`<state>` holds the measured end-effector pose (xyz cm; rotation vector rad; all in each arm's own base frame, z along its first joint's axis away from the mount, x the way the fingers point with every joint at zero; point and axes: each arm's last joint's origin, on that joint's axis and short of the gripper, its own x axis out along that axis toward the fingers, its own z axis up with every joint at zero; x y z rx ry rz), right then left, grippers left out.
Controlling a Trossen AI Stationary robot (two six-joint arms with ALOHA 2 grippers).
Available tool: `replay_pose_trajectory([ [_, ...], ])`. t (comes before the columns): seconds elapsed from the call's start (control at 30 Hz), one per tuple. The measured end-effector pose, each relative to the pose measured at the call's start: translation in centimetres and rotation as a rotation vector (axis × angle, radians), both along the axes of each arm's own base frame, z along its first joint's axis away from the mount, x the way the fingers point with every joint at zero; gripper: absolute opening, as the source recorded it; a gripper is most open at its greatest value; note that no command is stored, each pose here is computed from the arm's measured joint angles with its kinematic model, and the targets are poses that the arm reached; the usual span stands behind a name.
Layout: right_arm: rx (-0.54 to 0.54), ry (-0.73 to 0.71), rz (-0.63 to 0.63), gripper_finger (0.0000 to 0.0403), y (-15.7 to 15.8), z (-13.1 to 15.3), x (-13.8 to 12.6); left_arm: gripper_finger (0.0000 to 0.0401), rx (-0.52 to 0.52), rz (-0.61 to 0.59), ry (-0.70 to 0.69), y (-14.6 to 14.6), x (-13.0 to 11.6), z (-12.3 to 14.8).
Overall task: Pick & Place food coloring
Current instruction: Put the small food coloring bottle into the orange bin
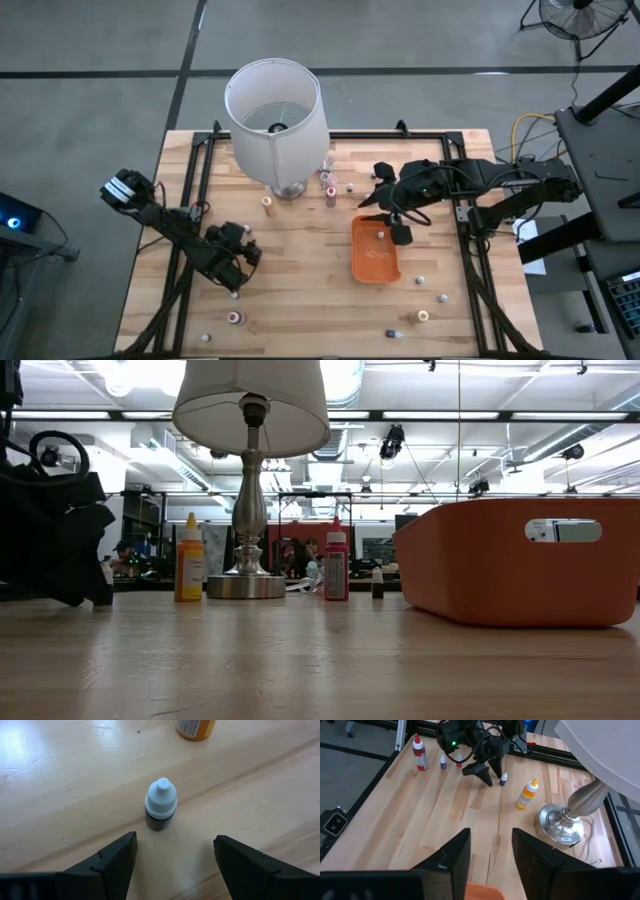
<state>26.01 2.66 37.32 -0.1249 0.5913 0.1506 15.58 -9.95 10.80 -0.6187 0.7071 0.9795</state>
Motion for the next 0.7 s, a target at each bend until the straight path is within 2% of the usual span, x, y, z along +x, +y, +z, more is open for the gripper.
replay_pose_trajectory([
  [0.23,-0.003,-0.004,0.002,0.0139,0.0,0.0,0.0,0.0245,-0.002,0.005,-0.003,0.0,0.0,0.0],
  [0.43,-0.008,-0.007,0.006,0.0132,0.0,0.1,0.0,0.0245,0.007,0.07,-0.008,0.5,-0.1,0.0],
  [0.7,-0.008,-0.007,0.006,0.0142,0.0,0.1,0.0,0.0245,0.023,0.111,0.016,1.3,0.0,0.0],
])
